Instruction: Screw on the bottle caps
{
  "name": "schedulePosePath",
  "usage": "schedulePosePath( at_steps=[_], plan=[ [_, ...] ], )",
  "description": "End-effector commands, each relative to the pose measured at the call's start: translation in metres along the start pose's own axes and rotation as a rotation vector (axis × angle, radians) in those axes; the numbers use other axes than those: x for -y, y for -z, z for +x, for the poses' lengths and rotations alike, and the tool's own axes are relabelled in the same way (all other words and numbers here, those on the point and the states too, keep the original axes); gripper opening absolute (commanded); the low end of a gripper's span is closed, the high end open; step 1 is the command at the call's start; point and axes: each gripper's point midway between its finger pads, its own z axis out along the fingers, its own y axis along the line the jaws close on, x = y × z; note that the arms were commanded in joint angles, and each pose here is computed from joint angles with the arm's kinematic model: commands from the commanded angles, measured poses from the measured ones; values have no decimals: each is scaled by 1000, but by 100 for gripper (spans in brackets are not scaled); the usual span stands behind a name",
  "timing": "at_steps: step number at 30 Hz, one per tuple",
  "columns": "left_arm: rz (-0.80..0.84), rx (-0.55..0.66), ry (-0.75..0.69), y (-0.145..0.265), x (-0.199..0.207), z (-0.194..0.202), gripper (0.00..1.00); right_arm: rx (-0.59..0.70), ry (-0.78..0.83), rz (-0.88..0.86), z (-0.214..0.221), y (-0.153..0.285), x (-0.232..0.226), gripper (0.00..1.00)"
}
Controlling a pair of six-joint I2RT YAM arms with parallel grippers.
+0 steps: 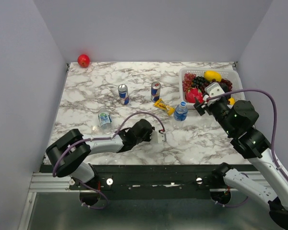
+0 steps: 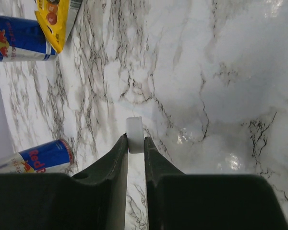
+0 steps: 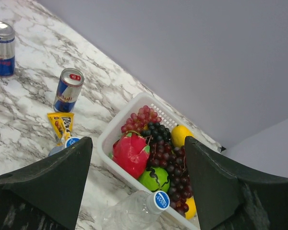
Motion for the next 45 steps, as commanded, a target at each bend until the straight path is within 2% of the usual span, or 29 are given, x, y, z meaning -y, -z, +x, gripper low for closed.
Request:
schedulePosePath(
  at_steps=[1, 5, 15, 18, 20, 24, 25, 28, 36, 39, 40, 42, 45],
  plan=[
    [-90, 21, -89, -10, -12, -9, 0, -54, -36, -2, 21, 1, -6, 85],
    [-78, -9, -102, -16, -4, -2, 0, -65, -53, -4, 26, 0, -7, 84],
    [-51, 3, -122, -16, 24, 3, 0, -80, -58, -18, 31, -5, -11, 84],
    [-45, -1, -126, -17, 29, 4, 4, -82, -64, -24, 33, -6, -13, 84],
    [-45, 0, -123, -17, 30, 4, 13, -85, -65, -28, 36, -6, -14, 84],
    [-33, -6, -131, -16, 36, 6, 20, -84, -69, -30, 37, -7, -16, 84],
    [-32, -4, -132, -16, 36, 4, 27, -83, -69, -32, 38, -7, -16, 84],
    [-19, -12, -129, -13, 42, 6, 38, -86, -70, -31, 40, -6, -17, 84],
    [39, -56, -94, -4, 56, 12, 55, -81, -64, -20, 38, -3, -13, 84],
    [58, -64, -45, 2, 61, 11, 59, -88, -62, -24, 39, -2, -13, 84],
    [59, -63, -31, 4, 62, 10, 64, -88, -60, -23, 38, -2, -12, 84],
    [81, -70, 4, 9, 66, 8, 68, -93, -56, -27, 38, -3, -13, 84],
    [59, -67, 98, 21, 50, -6, 71, -96, -51, -27, 36, -6, -11, 84]
  ],
)
